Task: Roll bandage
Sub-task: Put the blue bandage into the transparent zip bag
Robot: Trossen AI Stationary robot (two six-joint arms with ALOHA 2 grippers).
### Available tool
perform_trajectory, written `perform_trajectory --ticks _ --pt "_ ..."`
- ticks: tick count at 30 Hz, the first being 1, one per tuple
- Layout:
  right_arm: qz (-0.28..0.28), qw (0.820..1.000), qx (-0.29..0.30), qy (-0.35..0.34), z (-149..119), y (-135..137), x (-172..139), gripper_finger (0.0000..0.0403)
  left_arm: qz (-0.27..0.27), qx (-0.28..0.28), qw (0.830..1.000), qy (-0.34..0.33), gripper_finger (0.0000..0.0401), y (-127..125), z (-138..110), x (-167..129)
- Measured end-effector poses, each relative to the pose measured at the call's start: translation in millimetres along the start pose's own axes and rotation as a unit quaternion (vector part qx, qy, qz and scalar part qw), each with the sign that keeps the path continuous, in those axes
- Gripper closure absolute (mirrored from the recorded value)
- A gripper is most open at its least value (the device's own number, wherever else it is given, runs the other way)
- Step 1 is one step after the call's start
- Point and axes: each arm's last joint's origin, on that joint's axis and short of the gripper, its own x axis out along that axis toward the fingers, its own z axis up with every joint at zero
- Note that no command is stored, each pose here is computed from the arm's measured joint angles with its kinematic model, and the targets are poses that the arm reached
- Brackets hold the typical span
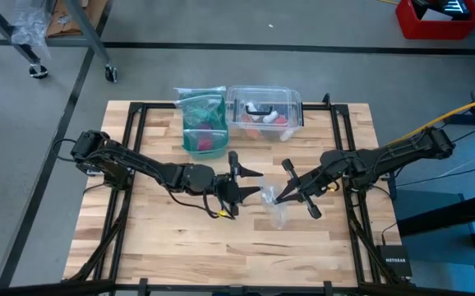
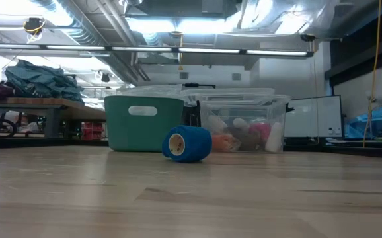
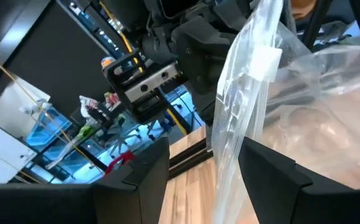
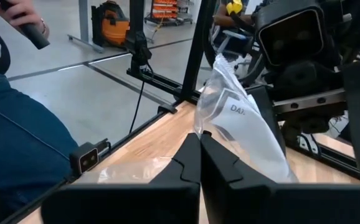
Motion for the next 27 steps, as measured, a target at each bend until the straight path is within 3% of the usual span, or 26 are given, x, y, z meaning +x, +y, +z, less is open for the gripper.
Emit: perform_trajectory --ticks 8,21,27 --pt "-0.005 1.0 -0.008 -0.022 3.7 -1.3 1.5 0.0402 -0.039 -0.01 0.999 -0.034 0.0219 3.8 -2.0 2.8" --pt "-0.006 1.0 -0.019 -0.021 -1.6 -3.1 12.7 0.0402 -0.031 -0.073 0.997 -0.016 0.0219 12.5 -14.9 11.2" --pt "-0.006 1.0 -0.019 -0.021 -1.5 -3.1 12.5 0.0402 -0.09 -0.054 0.993 -0.056 0.0259 6.8 -10.8 9.6"
